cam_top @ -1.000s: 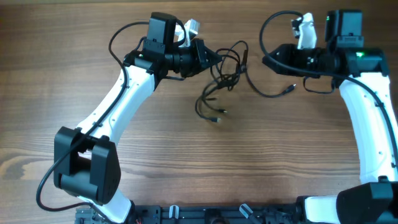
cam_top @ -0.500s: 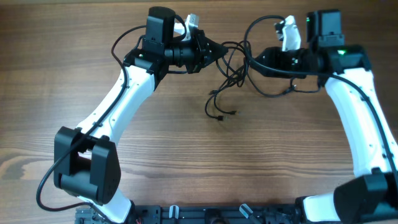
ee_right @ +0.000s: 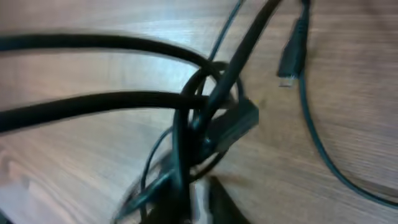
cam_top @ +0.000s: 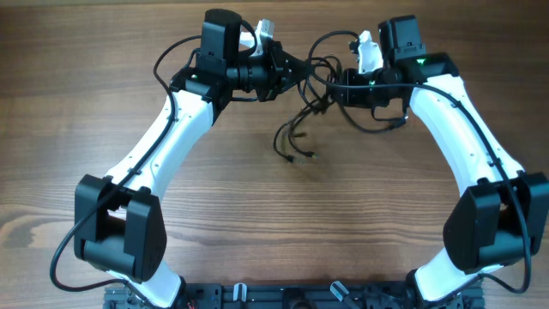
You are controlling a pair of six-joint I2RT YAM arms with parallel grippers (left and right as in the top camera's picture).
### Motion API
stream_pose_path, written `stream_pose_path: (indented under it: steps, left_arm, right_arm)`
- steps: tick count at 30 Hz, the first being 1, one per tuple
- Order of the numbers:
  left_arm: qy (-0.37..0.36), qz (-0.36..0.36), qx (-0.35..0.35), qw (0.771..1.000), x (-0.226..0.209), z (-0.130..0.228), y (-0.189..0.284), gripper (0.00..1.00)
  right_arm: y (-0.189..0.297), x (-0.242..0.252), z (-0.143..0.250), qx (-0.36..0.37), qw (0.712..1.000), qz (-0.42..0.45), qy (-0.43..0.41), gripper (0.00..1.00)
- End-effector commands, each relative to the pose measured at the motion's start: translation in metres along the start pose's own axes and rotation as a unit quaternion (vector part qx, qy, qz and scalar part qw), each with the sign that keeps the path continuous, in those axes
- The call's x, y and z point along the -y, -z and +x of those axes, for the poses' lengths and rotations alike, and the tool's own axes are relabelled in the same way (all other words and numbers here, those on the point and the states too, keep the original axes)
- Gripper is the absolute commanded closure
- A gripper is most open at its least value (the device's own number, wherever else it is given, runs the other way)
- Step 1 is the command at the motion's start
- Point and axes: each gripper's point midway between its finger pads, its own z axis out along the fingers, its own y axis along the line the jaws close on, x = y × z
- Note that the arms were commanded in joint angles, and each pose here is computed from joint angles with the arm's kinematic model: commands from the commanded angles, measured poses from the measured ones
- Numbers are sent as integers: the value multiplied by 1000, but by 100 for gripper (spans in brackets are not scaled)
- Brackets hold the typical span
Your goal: Untangle cables
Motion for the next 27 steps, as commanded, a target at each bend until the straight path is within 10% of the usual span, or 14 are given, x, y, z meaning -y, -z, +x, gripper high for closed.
stream_pose_path:
  steps: [1,18,27]
  left_arm:
    - [-10,14,-13,1000,9,5,2,96]
    - [-106,-135,35,985,-76,-27,51,96]
    - [-93,-367,117,918,-159,-56,116,96]
  right_arm:
    - [-5,28,-6,17,997,68,-35,96]
    - [53,123,-23,67,983,69,-159,96]
    - [77,136,-26,87,979,21,-181,96]
